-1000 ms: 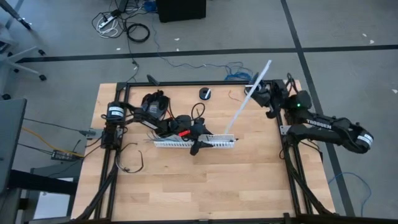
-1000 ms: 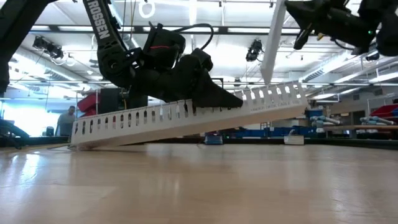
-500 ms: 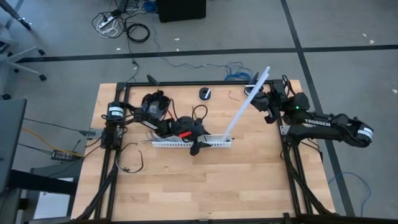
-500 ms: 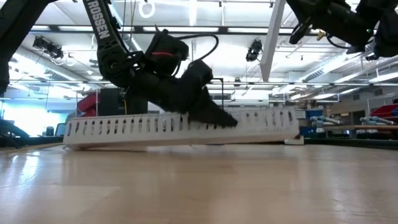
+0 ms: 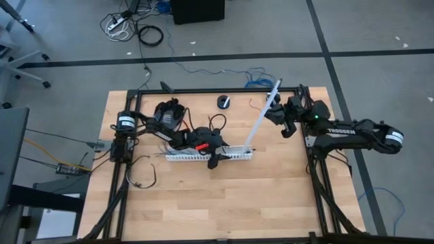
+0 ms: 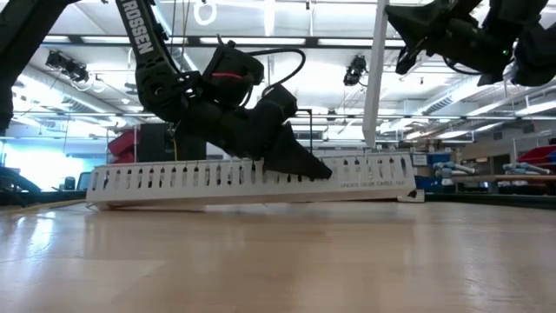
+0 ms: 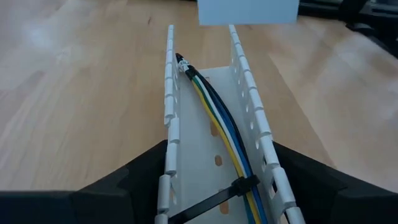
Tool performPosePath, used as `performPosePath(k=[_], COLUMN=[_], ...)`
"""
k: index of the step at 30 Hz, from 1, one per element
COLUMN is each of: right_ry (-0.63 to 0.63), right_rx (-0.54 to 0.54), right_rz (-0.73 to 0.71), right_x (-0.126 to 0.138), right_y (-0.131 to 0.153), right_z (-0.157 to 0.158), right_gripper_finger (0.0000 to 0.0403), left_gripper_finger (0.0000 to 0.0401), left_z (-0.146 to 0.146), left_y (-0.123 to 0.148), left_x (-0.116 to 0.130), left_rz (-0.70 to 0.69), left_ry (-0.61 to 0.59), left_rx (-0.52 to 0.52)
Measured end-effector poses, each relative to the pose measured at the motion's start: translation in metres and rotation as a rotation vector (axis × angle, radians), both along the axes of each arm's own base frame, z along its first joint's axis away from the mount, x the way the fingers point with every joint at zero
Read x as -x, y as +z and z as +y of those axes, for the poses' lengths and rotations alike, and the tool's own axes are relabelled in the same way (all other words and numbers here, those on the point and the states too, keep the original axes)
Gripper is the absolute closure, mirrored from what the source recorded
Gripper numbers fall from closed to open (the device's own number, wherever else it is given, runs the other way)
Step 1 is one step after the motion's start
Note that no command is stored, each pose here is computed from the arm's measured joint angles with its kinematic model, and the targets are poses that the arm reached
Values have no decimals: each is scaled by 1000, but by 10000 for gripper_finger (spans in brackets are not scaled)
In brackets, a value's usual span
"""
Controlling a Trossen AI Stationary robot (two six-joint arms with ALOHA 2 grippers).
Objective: Ziptie cables
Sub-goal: Close the white cable duct
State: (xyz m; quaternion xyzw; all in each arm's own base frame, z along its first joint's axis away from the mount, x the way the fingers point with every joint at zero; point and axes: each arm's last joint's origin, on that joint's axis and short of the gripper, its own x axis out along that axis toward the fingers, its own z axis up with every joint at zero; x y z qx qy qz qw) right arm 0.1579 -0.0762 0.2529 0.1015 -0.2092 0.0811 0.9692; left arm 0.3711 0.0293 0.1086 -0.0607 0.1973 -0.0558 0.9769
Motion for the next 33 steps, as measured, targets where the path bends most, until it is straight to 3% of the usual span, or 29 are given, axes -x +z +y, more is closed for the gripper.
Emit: performPosePath(k=[14, 22, 33], right_ry=[22, 28, 35], right_rx=[27, 30, 34], right_rz=[-25, -23, -21], right_x=[0, 0, 0], right_y=[1, 1, 1], right_z=[1, 2, 2], right_gripper_finger=[403, 403, 403], left_gripper_finger=[155, 155, 117], left_z=[0, 0, -2], left_y=[-5, -5, 0], left_x=[3, 2, 0], left_rz=[59, 64, -2], left_ry=[-12, 9, -7], left_rx=[-22, 26, -36])
